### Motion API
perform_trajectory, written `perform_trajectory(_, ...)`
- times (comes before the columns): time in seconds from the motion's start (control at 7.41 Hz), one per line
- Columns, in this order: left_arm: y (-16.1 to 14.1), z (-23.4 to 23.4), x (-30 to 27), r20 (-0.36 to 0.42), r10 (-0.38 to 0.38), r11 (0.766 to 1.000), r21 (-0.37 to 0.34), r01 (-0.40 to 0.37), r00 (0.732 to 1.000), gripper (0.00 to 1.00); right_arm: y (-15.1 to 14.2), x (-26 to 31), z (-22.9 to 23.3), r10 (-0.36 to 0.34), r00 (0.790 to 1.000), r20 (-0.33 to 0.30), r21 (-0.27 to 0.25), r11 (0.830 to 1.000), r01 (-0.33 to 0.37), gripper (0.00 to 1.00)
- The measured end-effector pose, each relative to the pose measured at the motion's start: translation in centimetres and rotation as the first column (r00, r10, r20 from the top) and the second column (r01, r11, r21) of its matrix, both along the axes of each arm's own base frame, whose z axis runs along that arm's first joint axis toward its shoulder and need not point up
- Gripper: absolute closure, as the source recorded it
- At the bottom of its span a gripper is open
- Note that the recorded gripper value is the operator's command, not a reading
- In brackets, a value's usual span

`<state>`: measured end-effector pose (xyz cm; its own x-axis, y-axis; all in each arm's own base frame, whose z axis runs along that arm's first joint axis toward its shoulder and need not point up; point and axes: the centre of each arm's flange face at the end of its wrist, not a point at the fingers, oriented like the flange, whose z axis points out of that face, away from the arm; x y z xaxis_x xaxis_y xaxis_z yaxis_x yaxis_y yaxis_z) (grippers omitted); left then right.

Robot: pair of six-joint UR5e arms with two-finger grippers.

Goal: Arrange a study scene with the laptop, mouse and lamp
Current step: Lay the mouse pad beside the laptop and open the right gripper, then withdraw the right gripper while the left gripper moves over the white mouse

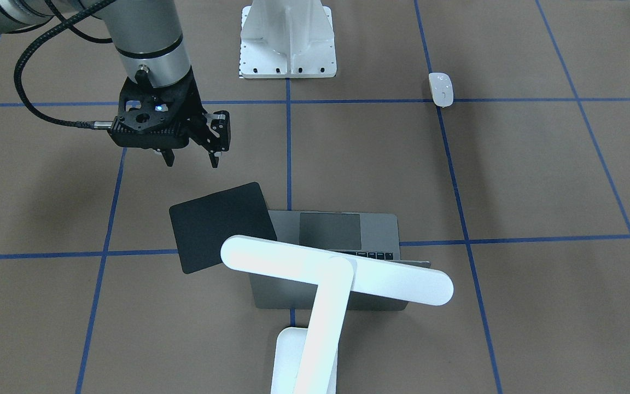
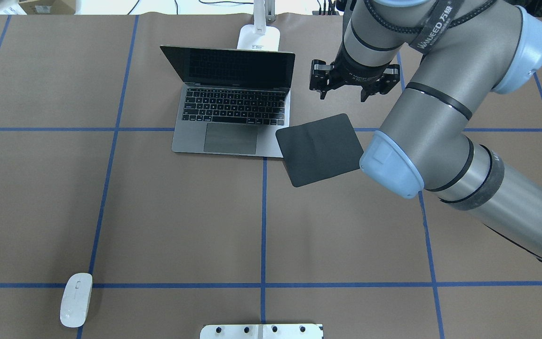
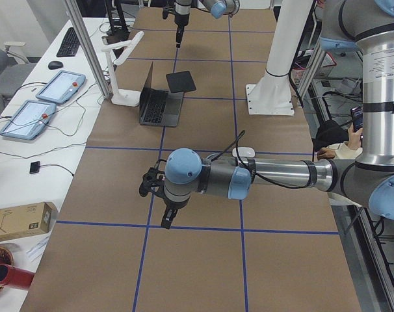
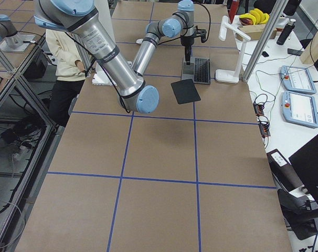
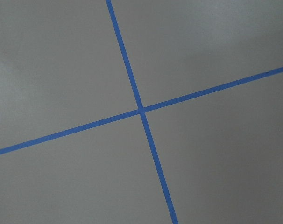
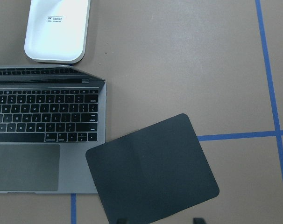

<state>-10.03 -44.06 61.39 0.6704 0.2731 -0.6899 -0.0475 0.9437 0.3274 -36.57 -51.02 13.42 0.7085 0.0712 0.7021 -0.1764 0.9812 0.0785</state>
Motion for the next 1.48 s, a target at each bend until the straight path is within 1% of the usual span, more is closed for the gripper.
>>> perform_trajectory(0.13, 0.2, 0.2, 0.1, -0.005, -0.015, 1.000, -0.023, 0.015, 1.000, 0.00, 0.1, 0.1, 0.5, -0.002, 1.000, -0.006, -0.002, 1.000, 0.002, 0.00)
perform_trajectory(0.27, 0.6, 0.2, 0.1, -0.015, -0.052, 0.996, -0.068, 0.051, 0.999, 0.00, 0.2, 0.3, 1.7, -0.002, 1.000, -0.020, -0.007, 1.000, 0.002, 0.00)
perform_trajectory(0.4, 1.3, 0.0, 0.3, -0.028, -0.106, 0.987, -0.128, 0.102, 0.994, 0.00, 0.7, 0.6, 3.4, -0.005, 0.999, -0.038, -0.016, 1.000, 0.004, 0.00)
perform_trajectory(0.54, 1.9, -0.5, 0.6, -0.038, -0.158, 0.972, -0.183, 0.149, 0.987, 0.00, 1.7, 0.6, 5.5, -0.016, 0.998, -0.062, -0.029, 0.999, 0.015, 0.00)
perform_trajectory(0.67, 2.1, -1.3, 1.2, -0.048, -0.191, 0.959, -0.224, 0.175, 0.980, 0.00, 3.3, 0.4, 8.3, -0.035, 0.994, -0.099, -0.039, 0.999, 0.032, 0.00)
perform_trajectory(0.81, 2.0, -2.6, 2.4, -0.062, -0.207, 0.949, -0.257, 0.184, 0.976, 0.00, 4.7, 1.1, 11.3, -0.073, 0.987, -0.141, -0.032, 0.997, 0.069, 0.00)
perform_trajectory(1.08, 1.9, -6.1, 5.9, -0.078, -0.237, 0.923, -0.330, 0.199, 0.968, 0.00, 6.4, 3.9, 16.3, -0.169, 0.963, -0.210, -0.010, 0.985, 0.171, 0.00)
perform_trajectory(1.21, 2.3, -8.2, 8.3, -0.083, -0.244, 0.909, -0.368, 0.198, 0.966, 0.00, 6.4, 5.3, 18.7, -0.227, 0.943, -0.243, -0.007, 0.973, 0.232, 0.00)
perform_trajectory(1.48, 3.5, -13.4, 14.2, -0.100, -0.226, 0.889, -0.427, 0.163, 0.969, 0.00, 5.1, 9.0, 23.3, -0.329, 0.903, -0.277, -0.019, 0.941, 0.337, 0.00)
